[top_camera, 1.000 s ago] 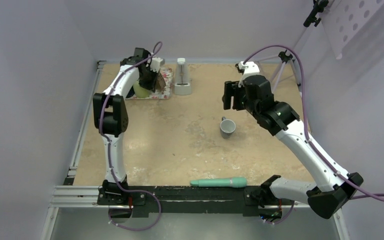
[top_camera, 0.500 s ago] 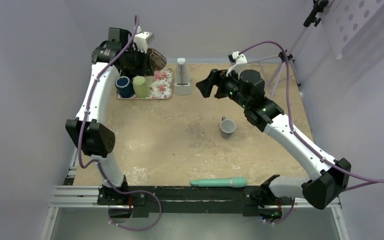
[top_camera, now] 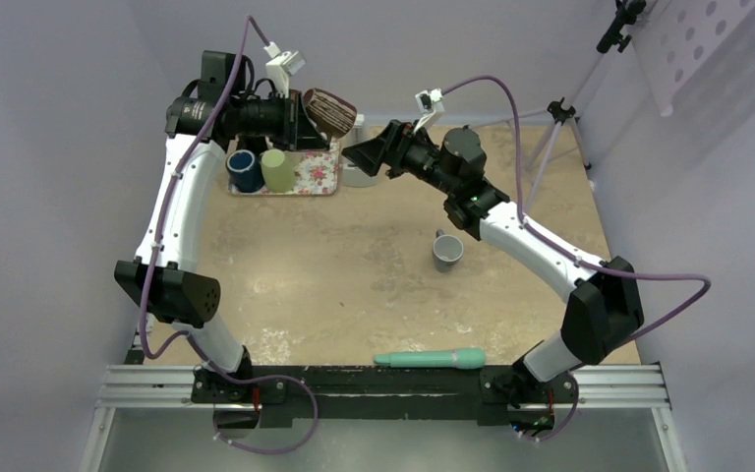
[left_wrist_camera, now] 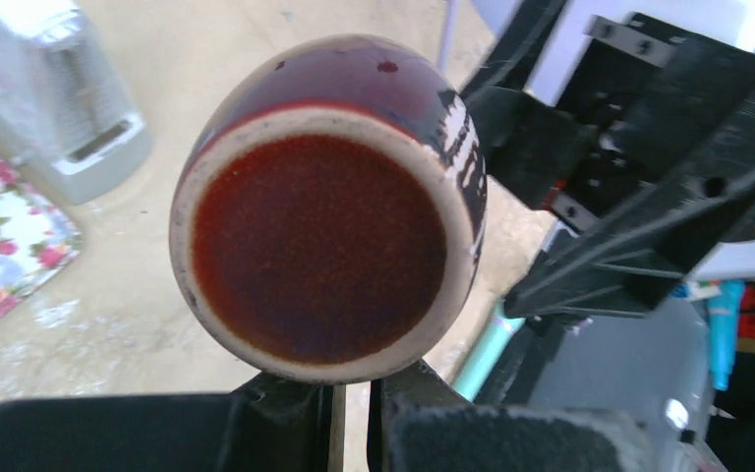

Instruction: Turn the mug right side up

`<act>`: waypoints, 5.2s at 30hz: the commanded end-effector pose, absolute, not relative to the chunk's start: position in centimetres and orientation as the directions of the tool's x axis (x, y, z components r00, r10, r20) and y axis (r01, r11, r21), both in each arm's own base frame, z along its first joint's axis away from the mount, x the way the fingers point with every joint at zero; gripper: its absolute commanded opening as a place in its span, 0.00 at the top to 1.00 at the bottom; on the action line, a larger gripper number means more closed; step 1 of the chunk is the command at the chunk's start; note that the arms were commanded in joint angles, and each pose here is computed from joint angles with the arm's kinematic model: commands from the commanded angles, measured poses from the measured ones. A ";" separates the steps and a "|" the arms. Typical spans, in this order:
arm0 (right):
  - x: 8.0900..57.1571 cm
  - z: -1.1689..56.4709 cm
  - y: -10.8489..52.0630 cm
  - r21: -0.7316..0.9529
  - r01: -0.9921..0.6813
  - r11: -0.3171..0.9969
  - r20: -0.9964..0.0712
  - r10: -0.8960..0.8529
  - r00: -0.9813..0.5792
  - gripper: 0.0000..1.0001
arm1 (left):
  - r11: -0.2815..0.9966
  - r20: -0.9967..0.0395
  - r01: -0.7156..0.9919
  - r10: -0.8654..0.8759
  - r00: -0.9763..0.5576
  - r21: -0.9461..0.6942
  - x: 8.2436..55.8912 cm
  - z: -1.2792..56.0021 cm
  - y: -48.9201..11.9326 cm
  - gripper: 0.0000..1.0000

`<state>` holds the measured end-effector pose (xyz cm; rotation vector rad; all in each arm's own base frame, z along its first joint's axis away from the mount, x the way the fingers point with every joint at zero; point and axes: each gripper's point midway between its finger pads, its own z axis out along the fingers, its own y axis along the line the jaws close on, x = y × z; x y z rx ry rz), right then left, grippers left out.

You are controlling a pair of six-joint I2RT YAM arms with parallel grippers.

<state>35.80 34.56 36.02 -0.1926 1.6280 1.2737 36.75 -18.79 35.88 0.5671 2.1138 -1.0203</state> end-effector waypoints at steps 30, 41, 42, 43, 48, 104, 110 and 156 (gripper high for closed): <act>38.5 39.2 22.3 0.621 -0.483 0.618 -0.773 0.586 -0.243 1.00 | 0.483 -0.683 0.673 0.191 -0.705 -0.560 32.6 32.5 -21.7 0.01; 35.8 22.0 3.8 0.106 0.146 0.984 -0.742 0.176 -0.647 1.00 | 0.704 -0.722 0.686 0.376 -0.581 -0.185 35.8 30.1 -16.1 0.00; 35.4 20.8 3.4 0.084 0.150 0.985 -0.712 0.164 -0.683 1.00 | 0.719 -0.713 0.675 0.388 -0.585 -0.162 36.0 29.7 -15.6 0.00; 35.0 19.9 3.3 0.069 0.146 0.987 -0.686 0.153 -0.711 1.00 | 0.727 -0.704 0.670 0.400 -0.587 -0.146 36.2 29.3 -15.2 0.00; 34.0 15.2 4.7 0.100 0.077 0.992 -0.563 0.120 -0.818 1.00 | 0.744 -0.670 0.659 0.431 -0.604 -0.115 36.3 27.4 -14.3 0.00; 34.6 16.8 6.2 0.096 -0.026 0.995 -0.576 0.034 -0.817 0.44 | 0.855 -0.488 0.468 0.318 -0.813 -0.222 49.4 12.3 -10.1 0.31; 34.7 17.2 6.2 0.095 -0.032 0.995 -0.581 0.029 -0.813 0.44 | 0.799 -0.483 0.529 0.356 -0.800 -0.288 47.7 12.0 -12.9 0.31; 34.0 17.2 6.1 0.068 -0.024 0.997 -0.540 0.016 -0.842 0.44 | 0.418 -0.705 0.899 0.676 -0.213 0.129 50.7 12.8 -9.3 0.39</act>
